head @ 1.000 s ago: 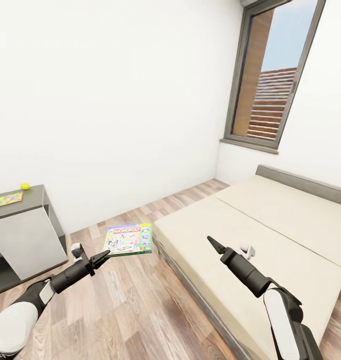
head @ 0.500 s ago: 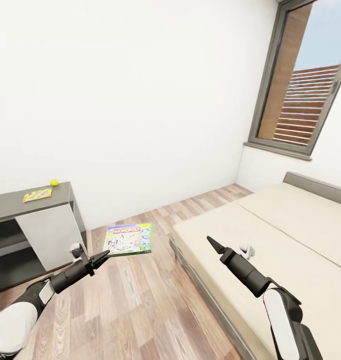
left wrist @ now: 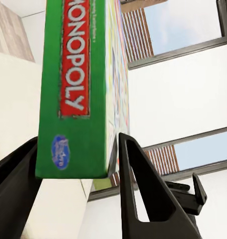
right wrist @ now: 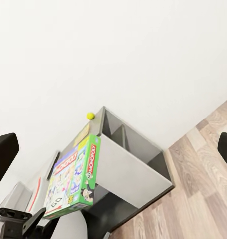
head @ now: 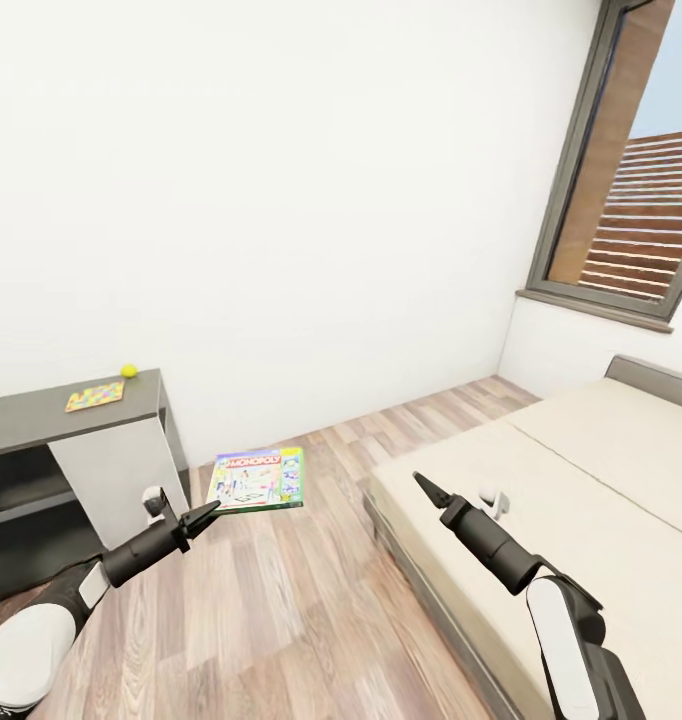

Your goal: Put all the toys in the child's room - the three board games (two on the bed and one on the table), the two jigsaw puzzles on the table, and the tennis ball on the table - inside the toy box on the table in the child's room.

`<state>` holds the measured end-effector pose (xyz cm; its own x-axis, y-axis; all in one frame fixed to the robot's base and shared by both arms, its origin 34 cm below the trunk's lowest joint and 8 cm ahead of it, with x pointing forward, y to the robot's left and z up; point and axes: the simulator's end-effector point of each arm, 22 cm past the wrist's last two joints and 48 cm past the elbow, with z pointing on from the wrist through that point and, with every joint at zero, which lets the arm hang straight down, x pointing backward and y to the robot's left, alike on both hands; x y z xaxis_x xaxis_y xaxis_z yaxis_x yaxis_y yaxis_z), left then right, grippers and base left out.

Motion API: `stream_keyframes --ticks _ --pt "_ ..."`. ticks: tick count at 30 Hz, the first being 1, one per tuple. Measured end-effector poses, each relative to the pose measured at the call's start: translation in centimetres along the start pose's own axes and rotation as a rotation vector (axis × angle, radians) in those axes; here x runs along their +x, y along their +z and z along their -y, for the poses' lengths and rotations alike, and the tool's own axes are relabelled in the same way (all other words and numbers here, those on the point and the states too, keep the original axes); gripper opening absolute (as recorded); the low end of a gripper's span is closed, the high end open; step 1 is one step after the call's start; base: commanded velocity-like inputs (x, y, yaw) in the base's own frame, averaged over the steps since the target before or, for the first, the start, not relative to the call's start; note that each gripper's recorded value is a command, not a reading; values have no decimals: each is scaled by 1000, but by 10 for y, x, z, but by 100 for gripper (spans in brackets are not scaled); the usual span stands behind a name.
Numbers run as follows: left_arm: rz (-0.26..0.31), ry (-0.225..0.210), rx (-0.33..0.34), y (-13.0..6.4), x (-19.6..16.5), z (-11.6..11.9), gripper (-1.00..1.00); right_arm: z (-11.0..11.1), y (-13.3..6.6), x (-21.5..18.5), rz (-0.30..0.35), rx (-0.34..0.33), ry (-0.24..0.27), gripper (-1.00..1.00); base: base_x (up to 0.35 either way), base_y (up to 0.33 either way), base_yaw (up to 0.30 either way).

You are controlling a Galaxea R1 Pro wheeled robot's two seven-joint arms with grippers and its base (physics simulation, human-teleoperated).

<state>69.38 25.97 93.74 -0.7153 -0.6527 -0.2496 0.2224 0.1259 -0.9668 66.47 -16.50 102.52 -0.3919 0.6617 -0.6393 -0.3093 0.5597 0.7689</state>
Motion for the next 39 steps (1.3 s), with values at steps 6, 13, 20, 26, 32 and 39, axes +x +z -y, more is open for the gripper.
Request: stream_keyframes --ticks 6,13,20,26,32,39 --pt "2 -1 2 0 -1 0 -100 0 0 0 0 0 0 100 43 76 20" --pt "1 0 2 0 0 0 -100 -8 5 8 -21 -18 -6 100 4 8 225" --pt "2 0 2 0 0 0 -100 -8 6 10 -26 -13 -8 100 6 -51 283" --pt "0 -1 1 0 0 0 -100 -6 6 10 -27 -3 -7 100 114 -70 287" --pt "-1 -1 1 0 0 0 -100 -6 7 11 -27 -2 -7 100 37 -4 287" --pt "-2 0 0 0 0 0 -100 -6 6 11 -27 -2 -7 100 2 -13 287"
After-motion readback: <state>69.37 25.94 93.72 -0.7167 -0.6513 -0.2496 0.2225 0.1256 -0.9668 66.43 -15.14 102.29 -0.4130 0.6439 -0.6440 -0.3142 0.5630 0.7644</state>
